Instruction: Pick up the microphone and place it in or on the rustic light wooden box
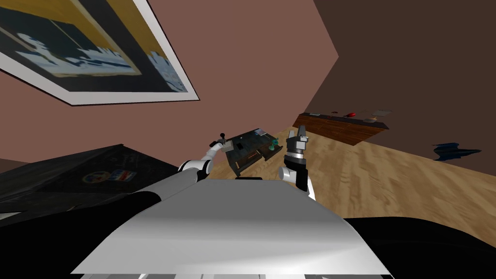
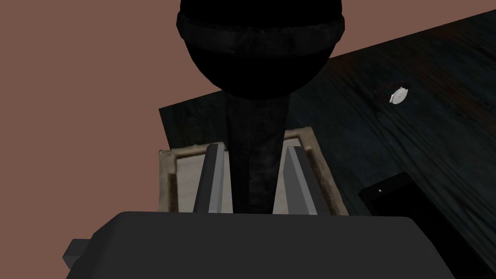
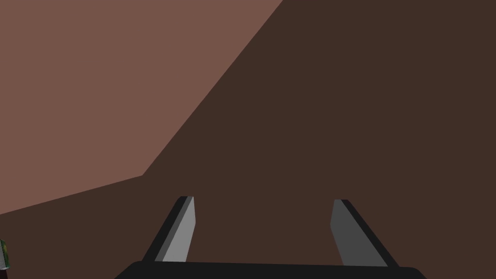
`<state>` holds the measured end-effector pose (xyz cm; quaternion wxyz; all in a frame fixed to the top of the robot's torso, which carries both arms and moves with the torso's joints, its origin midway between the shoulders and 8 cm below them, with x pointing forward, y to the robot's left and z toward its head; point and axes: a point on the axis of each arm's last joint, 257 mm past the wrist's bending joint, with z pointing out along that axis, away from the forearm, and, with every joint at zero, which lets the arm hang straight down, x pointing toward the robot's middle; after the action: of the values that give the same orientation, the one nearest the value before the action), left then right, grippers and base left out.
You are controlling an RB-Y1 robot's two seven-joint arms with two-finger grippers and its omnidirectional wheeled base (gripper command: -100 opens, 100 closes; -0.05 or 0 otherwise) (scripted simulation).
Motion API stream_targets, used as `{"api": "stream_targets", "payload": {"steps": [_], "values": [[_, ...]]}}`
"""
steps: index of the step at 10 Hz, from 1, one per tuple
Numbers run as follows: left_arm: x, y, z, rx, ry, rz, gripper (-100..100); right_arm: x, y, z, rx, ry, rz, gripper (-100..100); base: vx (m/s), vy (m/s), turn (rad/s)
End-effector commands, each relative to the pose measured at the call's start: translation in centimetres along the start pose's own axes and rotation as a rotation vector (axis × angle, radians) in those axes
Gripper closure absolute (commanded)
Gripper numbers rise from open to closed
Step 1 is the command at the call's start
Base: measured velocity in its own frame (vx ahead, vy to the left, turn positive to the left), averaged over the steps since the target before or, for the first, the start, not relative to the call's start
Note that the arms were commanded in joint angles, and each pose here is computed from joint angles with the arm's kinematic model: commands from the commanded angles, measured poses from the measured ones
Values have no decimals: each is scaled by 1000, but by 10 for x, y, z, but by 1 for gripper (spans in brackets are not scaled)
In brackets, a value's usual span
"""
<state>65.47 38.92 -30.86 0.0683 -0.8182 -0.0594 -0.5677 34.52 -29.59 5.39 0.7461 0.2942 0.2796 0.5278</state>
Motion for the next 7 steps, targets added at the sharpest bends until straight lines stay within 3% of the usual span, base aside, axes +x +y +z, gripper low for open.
{"api": "stream_targets", "payload": {"steps": [1,2,3,7], "values": [[20,4,4,-11,20,12,100,0,0,0,0,0,0,0,27,28,-4],[11,1,3,-5,10,6,100,0,0,0,0,0,0,0,18,16,-7],[14,1,3,-5,15,6,-100,0,0,0,0,0,0,0,0,0,0],[14,1,3,-5,16,6,-100,0,0,0,0,0,0,0,0,0,0]]}}
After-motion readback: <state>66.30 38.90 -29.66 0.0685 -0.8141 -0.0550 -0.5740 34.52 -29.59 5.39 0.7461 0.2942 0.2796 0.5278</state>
